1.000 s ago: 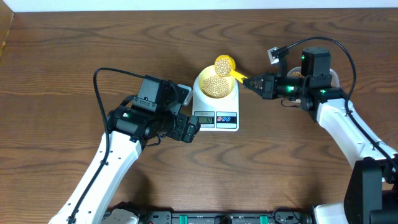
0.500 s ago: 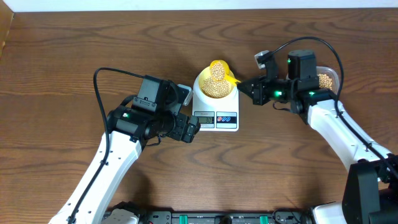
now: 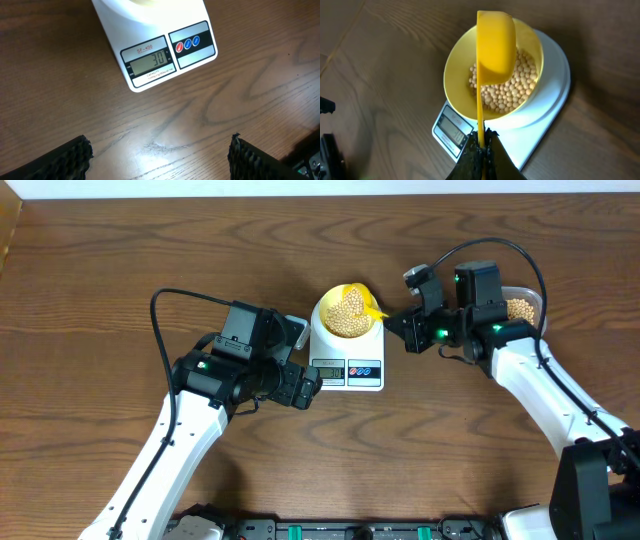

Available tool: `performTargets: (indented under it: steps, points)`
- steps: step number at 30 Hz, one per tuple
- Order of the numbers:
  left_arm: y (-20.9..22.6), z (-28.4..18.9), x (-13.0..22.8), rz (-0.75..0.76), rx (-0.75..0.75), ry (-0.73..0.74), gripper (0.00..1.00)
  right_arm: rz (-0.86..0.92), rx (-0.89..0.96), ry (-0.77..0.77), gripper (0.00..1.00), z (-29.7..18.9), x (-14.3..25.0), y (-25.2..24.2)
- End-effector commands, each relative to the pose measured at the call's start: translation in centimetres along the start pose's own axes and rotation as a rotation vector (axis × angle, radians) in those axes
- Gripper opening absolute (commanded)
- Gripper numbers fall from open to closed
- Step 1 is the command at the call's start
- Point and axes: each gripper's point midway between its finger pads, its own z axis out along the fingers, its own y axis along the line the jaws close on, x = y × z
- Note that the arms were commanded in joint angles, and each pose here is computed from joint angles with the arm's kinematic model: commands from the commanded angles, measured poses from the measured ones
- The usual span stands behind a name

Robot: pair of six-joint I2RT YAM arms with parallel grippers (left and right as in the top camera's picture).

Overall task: Scoop item into bowl and weigh 50g on scale
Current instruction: 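Tilt the scoop with the right gripper to pour soybeans into the bowl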

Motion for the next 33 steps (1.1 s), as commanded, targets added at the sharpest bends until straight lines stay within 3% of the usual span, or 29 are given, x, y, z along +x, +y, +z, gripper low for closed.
performTargets:
  steps: [1,9,16,33]
  points:
    - [-0.1,-0.2,0.2,-0.006,0.01,-0.005,0.89,-0.069,-0.006,-0.031,0.01,-0.3,-1.9,0.8]
    - [-0.1,-0.2,0.2,-0.006,0.01,-0.005,0.89,-0.145,0.018,-0.047,0.01,-0.7,-3.4,1.1]
    - [-0.1,-0.2,0.2,-0.006,0.01,-0.005,0.89,-0.192,0.078,0.028,0.01,-0.5,-2.2,0.9]
    - [-0.1,-0.2,0.2,-0.006,0.01,-0.005,0.89,-0.246,0.111,0.035,0.01,-0.5,-2.2,0.7]
